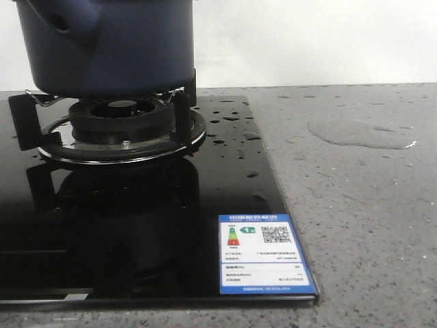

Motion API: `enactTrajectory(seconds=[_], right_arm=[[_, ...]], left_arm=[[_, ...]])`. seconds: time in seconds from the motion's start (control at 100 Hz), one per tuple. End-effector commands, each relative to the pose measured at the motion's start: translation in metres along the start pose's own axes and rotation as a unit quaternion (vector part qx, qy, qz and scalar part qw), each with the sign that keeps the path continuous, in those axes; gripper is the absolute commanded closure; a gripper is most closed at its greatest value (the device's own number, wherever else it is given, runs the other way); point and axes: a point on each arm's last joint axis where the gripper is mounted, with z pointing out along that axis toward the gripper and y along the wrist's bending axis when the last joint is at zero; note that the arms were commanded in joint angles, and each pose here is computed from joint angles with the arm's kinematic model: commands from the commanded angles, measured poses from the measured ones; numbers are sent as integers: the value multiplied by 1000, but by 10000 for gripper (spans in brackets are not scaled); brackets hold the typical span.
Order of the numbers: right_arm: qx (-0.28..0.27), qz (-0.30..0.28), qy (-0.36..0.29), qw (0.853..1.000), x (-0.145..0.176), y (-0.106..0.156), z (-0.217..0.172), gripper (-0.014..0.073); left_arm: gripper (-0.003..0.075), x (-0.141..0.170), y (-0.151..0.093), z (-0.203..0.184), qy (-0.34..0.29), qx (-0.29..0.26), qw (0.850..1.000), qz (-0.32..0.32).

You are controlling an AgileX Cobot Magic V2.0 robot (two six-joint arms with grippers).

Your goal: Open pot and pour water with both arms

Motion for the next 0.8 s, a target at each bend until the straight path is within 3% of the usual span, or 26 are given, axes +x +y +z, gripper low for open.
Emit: enactTrajectory(seconds=[0.0, 0.19, 0.38, 0.79], right_arm=[[40, -53, -82, 994, -32, -15, -14, 394], [46, -151, -72, 985, -29, -10, -6, 394], [61, -250, -69, 964, -29, -11, -5, 394], [66, -386, -69, 918, -26, -6, 5, 394]], left_arm=[[469, -23, -3, -7, -42, 4, 999, -19], [469, -23, -3, -7, -42, 4, 999, -19], [469, -23, -3, -7, -42, 4, 999, -19], [469, -21, -3, -6, -40, 4, 999, -20]])
